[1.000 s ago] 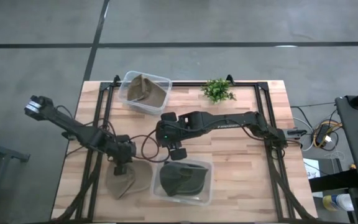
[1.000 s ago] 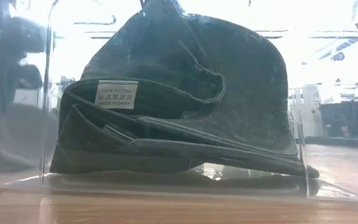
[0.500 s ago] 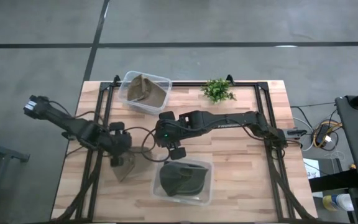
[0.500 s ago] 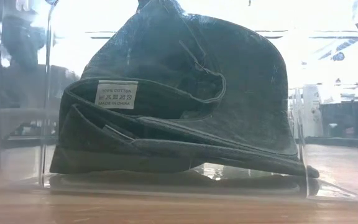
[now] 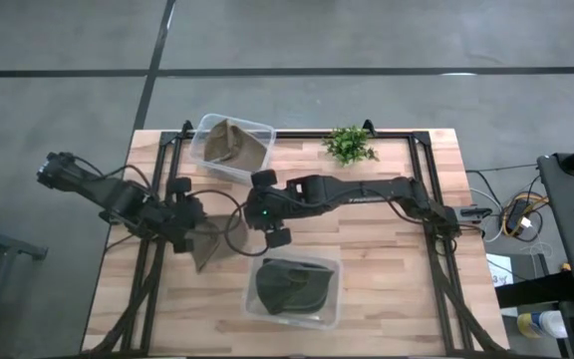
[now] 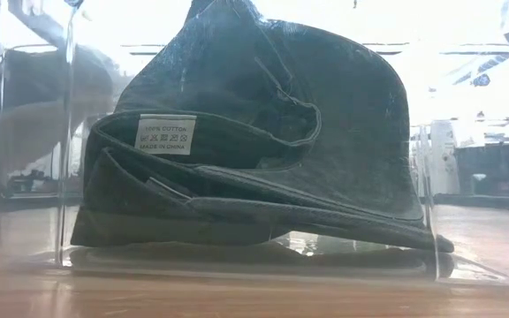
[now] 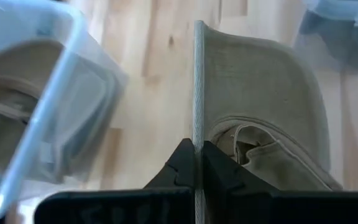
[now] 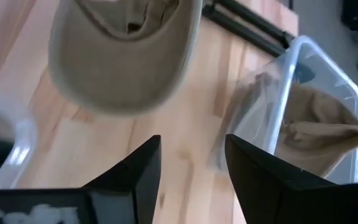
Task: Pick & Place hat
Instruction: Put the brown cap into the top transparent bin
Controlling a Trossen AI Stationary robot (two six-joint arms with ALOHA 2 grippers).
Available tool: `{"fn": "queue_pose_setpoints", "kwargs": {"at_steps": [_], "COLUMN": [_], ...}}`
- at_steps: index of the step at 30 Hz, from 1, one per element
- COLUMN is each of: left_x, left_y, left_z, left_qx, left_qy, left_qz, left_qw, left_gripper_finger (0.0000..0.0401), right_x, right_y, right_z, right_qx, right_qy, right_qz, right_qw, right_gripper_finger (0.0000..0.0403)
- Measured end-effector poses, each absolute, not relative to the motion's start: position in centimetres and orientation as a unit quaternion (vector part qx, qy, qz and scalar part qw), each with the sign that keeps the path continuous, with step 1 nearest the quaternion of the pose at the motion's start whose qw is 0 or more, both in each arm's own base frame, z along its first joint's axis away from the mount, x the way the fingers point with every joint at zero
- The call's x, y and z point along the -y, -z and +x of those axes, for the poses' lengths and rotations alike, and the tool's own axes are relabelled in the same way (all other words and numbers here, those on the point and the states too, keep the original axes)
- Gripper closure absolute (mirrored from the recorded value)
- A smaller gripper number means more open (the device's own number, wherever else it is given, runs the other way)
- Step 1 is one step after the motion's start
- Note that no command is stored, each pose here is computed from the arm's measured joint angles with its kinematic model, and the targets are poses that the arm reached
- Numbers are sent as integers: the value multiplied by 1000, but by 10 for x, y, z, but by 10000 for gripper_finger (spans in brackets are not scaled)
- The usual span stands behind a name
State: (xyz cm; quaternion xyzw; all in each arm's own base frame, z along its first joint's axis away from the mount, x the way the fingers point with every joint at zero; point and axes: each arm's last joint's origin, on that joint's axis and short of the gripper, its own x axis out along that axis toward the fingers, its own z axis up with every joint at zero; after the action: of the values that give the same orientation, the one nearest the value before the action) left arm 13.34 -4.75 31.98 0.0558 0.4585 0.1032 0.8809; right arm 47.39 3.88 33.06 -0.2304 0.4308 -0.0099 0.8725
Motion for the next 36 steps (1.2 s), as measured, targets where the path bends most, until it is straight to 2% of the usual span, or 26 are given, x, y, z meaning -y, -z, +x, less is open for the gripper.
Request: {"fn": "queue_pose_setpoints", "kwargs": {"at_steps": [8, 27, 32, 36], "left_x": [44, 42, 43, 43], "left_y": [-335, -351, -352, -352], "left_z": [133, 134, 136, 136], "left_qx": [-423, -385, -378, -374], "left_qy": [-133, -145, -143, -147], "left_qz": [112, 148, 157, 159], "left_qw": [889, 899, 901, 902], "left_gripper_finger": [395, 395, 395, 394], "right_x": [-19, -4, 3, 4], "right_y": [-338, -346, -345, -344], "right_z": [483, 491, 492, 491], "right_qx": [-384, -326, -324, -333], "right_qy": [18, 1, 12, 1], "right_qz": [-170, -128, -110, -93], "right_qw": [907, 937, 940, 938], "right_gripper_finger": [218, 218, 243, 310]}}
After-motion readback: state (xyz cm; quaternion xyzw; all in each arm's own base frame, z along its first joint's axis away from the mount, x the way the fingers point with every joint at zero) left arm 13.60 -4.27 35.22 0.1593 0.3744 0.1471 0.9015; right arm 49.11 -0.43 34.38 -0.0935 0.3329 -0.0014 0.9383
